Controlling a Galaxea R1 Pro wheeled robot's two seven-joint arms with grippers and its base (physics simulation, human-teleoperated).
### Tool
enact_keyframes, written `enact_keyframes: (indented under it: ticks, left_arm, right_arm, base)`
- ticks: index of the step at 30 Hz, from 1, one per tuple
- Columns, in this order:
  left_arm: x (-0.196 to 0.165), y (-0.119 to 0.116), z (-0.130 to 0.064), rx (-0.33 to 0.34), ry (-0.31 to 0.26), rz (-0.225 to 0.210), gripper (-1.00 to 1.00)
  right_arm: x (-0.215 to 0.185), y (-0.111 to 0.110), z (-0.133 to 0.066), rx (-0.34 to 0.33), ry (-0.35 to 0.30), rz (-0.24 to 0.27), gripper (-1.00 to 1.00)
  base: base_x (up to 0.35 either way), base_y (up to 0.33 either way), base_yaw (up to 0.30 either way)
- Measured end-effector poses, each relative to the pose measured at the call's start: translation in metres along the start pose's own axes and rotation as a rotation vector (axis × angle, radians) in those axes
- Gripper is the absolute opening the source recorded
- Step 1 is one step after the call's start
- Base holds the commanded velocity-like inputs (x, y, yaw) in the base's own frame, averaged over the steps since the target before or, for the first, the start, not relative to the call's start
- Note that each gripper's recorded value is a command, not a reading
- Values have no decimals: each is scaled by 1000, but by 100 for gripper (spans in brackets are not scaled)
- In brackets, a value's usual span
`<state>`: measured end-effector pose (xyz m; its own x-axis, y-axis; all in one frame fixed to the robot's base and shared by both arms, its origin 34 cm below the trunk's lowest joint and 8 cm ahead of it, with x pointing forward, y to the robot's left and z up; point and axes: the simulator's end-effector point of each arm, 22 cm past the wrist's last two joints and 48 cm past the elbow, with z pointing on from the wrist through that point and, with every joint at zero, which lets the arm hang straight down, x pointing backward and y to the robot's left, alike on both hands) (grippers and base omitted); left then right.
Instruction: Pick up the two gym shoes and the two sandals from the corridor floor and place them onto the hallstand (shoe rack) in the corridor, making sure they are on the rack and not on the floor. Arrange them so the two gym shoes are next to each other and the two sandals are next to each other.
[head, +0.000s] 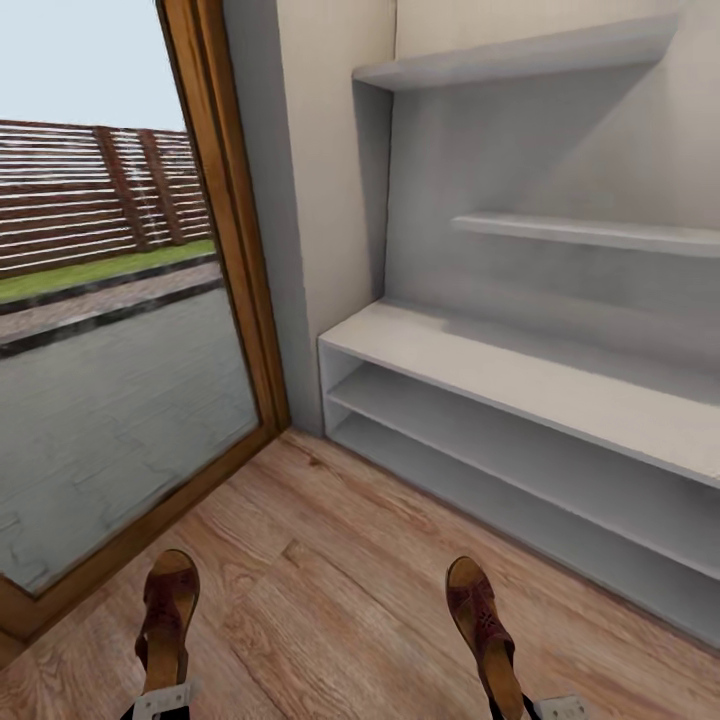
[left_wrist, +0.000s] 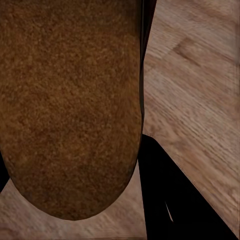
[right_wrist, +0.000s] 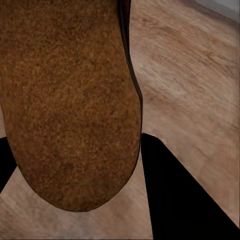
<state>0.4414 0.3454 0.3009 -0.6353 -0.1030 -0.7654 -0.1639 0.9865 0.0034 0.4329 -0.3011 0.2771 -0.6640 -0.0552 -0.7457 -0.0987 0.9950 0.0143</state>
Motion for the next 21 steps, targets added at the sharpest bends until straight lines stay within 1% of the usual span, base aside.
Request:
enact_keyframes:
  ticks: [12,21]
  left_arm:
    - [0,0,0,0,-1,0,-100]
    - [0,0,0,1,-1,1,-100]
  right_arm:
    - [0,0,0,0,-1,0,-100]
    - [-1,0,0,0,-1,0,-100]
  base:
    - [-20,277,-265]
    - [0,26,-265]
